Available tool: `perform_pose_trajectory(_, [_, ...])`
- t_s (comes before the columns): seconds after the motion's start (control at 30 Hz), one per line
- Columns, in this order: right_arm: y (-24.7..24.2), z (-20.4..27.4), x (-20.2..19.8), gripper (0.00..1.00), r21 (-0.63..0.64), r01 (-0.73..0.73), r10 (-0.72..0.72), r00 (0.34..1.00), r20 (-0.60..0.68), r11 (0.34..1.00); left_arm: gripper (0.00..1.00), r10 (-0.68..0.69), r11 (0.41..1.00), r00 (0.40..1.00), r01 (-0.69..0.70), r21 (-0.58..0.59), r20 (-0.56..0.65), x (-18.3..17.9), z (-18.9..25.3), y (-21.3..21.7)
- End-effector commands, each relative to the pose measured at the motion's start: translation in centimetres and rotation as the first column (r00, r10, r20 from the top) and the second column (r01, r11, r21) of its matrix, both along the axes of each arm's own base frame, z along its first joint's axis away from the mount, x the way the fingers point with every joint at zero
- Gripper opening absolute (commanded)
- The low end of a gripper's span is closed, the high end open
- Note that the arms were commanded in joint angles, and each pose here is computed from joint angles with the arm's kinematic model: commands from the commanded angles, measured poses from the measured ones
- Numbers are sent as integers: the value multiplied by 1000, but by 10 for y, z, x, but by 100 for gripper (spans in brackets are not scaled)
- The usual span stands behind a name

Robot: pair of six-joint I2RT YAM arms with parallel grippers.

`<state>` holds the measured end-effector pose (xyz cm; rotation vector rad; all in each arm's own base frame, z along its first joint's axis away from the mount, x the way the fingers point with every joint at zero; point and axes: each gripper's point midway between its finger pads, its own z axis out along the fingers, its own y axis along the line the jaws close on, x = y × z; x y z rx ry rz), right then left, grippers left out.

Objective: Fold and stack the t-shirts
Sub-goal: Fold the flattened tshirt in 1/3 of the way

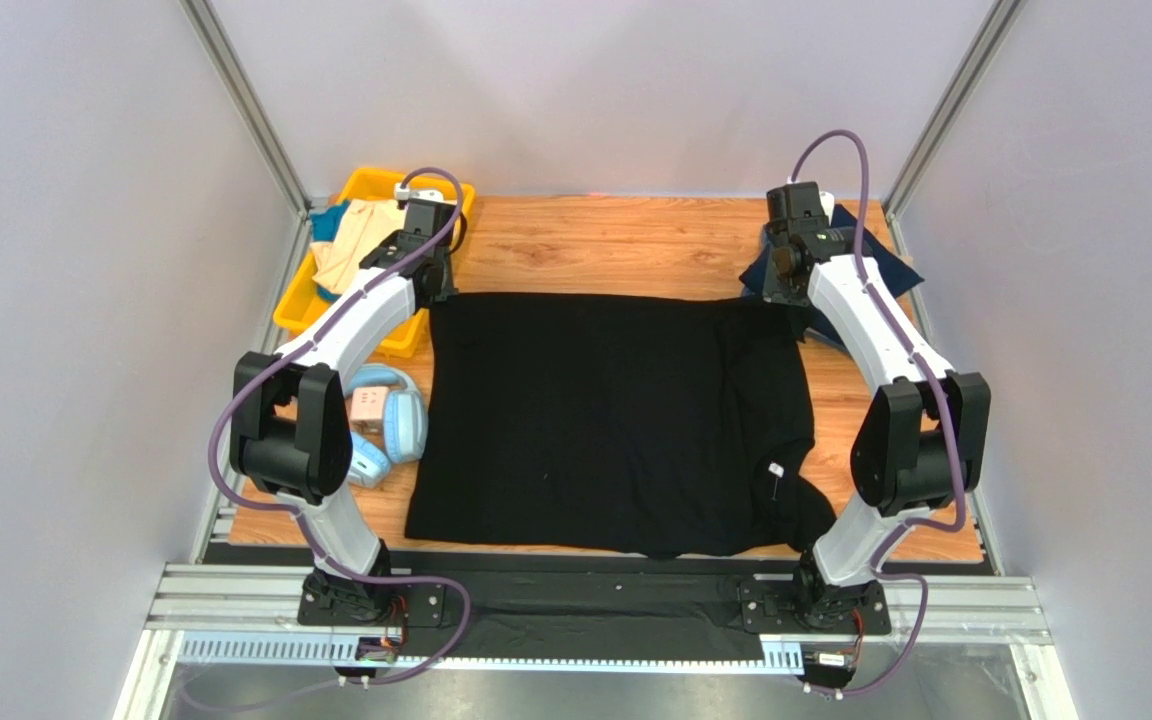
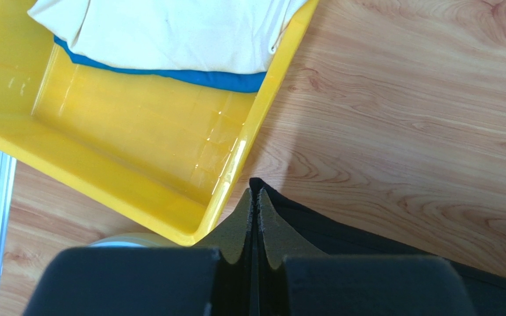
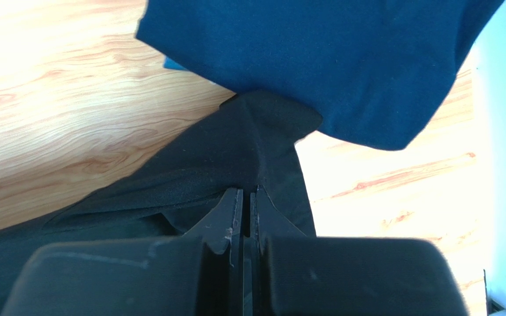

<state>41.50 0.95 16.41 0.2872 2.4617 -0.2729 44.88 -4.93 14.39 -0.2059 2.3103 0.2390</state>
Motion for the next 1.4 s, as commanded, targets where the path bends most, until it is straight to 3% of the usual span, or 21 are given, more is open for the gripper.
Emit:
perform_pose_trajectory(0.0, [-1, 35, -15, 0, 15, 10, -11, 997, 73, 1000, 0, 30, 999, 998, -32, 26, 46, -4, 19, 11])
perform_pose_trajectory(0.3, [8, 14, -63, 0, 59, 39, -38, 999, -22, 998, 0, 48, 998, 999, -48, -48, -3, -43, 13, 1])
perform_pose_trajectory(0.7, [7, -31, -116, 0, 96, 124, -108, 982, -153, 988, 0, 43, 999, 991, -44, -5, -123, -84, -21, -15])
perform_pose_trajectory(1.37, [35, -65, -128, 0, 213, 88, -19, 952, -306, 973, 0, 122, 992, 943, -111, 54, -310, -107, -70, -8])
